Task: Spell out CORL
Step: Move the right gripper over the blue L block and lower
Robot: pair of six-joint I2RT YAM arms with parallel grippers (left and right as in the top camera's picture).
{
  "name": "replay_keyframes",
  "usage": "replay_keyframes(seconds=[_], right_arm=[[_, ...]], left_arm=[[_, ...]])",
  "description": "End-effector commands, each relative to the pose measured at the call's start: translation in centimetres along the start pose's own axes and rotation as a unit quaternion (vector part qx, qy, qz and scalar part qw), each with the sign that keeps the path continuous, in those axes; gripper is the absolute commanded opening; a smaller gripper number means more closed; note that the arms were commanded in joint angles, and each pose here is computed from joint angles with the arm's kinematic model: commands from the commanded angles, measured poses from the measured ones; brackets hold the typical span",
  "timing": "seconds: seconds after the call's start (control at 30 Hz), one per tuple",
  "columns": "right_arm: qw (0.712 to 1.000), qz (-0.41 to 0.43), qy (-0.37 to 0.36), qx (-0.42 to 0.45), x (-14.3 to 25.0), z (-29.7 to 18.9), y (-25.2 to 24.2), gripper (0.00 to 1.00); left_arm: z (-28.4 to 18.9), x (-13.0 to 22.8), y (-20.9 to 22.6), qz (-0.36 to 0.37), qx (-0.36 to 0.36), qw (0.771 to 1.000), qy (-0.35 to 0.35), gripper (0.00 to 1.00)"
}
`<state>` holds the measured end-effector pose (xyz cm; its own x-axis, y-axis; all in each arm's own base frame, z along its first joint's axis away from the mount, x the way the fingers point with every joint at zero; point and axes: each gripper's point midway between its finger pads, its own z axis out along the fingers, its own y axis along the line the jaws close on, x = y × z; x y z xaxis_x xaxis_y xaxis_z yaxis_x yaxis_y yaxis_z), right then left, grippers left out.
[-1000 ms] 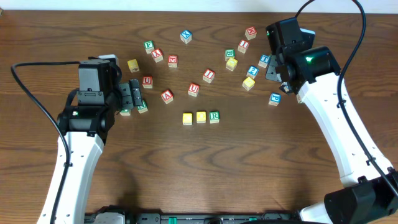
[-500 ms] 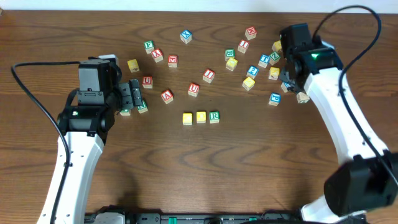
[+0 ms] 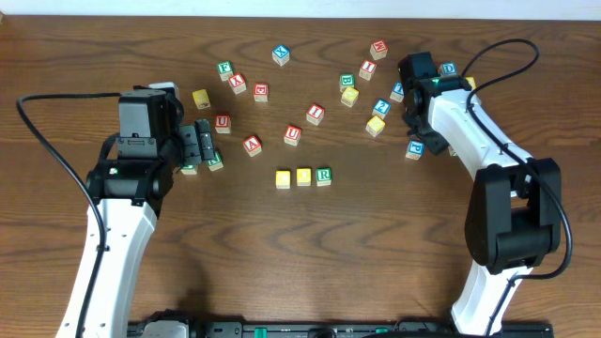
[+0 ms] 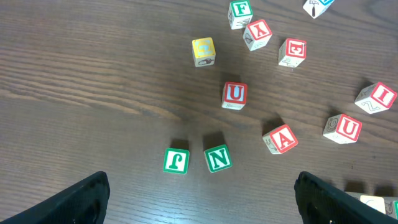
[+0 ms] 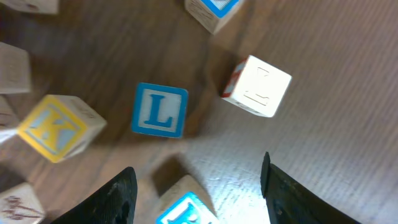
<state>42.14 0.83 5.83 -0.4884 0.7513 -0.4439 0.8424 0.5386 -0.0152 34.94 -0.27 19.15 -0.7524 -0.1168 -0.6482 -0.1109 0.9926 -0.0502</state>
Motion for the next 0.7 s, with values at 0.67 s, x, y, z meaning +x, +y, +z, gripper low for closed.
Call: replay_keyframes(seconds=[0.67], right_arm=[[0.995,0.089,0.025,-0.047,-2.9,1.4,0.8,0.55]], left_arm=[[0.2,0.0,0.3,0.0,-0.006,1.0,0.002,0.93]])
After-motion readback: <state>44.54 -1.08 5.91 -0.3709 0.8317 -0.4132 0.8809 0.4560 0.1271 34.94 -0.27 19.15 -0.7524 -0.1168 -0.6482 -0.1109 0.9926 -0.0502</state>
